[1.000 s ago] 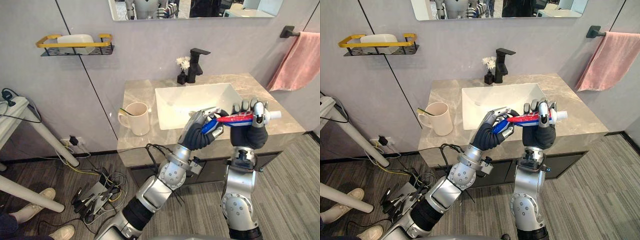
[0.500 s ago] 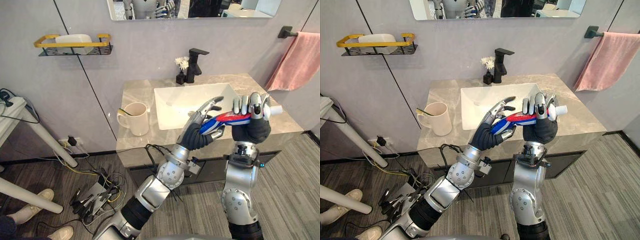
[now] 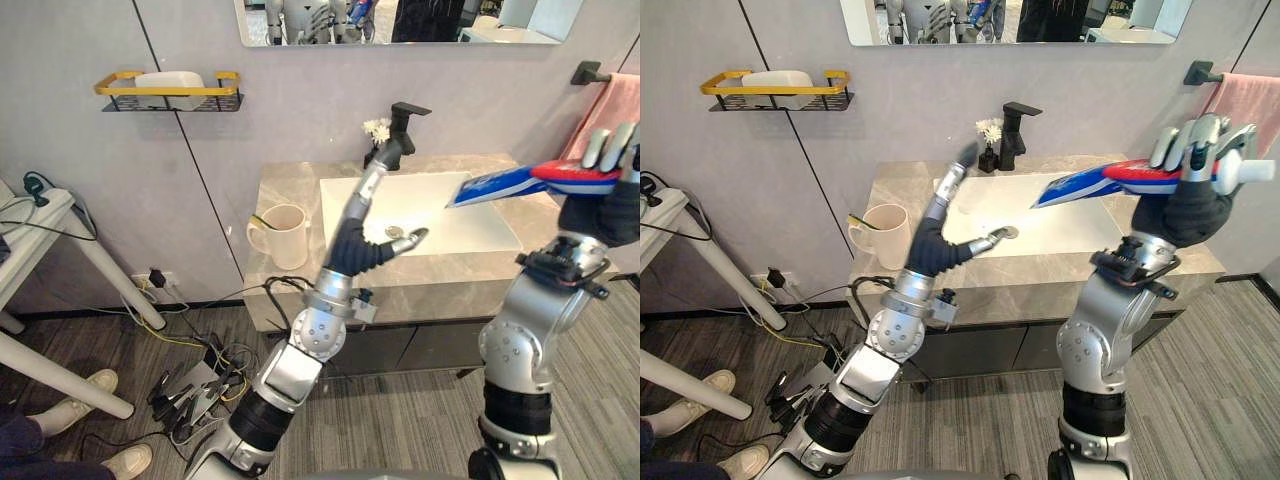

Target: Organize washtable

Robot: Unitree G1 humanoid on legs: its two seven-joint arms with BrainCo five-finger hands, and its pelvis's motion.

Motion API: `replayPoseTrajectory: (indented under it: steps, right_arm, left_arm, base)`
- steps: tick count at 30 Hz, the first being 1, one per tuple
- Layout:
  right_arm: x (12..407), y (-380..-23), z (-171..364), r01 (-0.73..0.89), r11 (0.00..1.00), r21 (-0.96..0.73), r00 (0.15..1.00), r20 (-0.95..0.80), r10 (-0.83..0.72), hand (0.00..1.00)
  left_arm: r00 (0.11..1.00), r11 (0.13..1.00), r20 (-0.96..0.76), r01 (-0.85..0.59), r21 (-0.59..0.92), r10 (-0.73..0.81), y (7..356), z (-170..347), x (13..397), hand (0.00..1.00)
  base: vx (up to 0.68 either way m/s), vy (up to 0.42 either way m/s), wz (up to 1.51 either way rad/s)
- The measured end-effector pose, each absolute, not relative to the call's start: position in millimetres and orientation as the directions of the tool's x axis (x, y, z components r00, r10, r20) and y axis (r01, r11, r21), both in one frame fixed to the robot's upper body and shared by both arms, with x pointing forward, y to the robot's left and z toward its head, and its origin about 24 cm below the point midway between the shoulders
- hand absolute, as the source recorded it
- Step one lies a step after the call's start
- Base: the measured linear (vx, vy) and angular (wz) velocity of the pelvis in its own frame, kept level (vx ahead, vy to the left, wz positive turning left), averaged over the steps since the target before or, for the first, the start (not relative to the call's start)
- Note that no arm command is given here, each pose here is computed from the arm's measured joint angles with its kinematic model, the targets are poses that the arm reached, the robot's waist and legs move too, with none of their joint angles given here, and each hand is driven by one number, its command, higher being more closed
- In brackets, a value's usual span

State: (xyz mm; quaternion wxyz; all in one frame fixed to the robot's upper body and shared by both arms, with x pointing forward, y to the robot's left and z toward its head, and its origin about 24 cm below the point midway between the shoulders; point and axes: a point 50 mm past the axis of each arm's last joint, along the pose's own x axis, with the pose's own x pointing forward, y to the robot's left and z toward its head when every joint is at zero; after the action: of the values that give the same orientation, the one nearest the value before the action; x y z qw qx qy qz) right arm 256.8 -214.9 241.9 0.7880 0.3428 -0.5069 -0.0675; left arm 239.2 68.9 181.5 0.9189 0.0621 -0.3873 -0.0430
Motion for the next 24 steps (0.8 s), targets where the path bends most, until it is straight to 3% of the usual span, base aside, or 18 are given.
replayPoseTrajectory:
  steps: [7, 11, 17, 24]
  right_arm:
    - [287.3, -218.9, 274.7, -0.287, 0.771, 0.569, 0.477, 0.782, -0.400, 1.00]
    - [307.1, -220.5, 279.1, -0.297, 0.761, 0.577, 0.549, 0.755, -0.359, 1.00]
    - [319.7, -205.1, 284.9, -0.386, 0.740, 0.550, 0.619, 0.750, -0.234, 1.00]
    - [313.7, -190.0, 298.4, -0.473, 0.802, 0.365, 0.612, 0.791, 0.001, 1.00]
  left_arm:
    - [0.708, 0.966, 0.692, -0.252, 0.060, 0.142, 131.9, 172.2, 217.4, 0.00]
    - [0.738, 0.913, 0.609, -0.405, 0.056, 0.290, 161.3, 149.2, 199.8, 0.00]
    - [0.810, 0.857, 0.427, -0.497, 0.134, 0.403, 182.5, 108.7, 175.8, 0.00]
    - [0.881, 0.841, 0.098, -0.471, 0.267, 0.462, 195.7, 38.0, 162.5, 0.00]
  base:
    - [-0.02, -0.010, 0.20]
    - [-0.02, -0.011, 0.29]
    - [0.01, -0.012, 0.36]
    - [0.03, 0.021, 0.33]
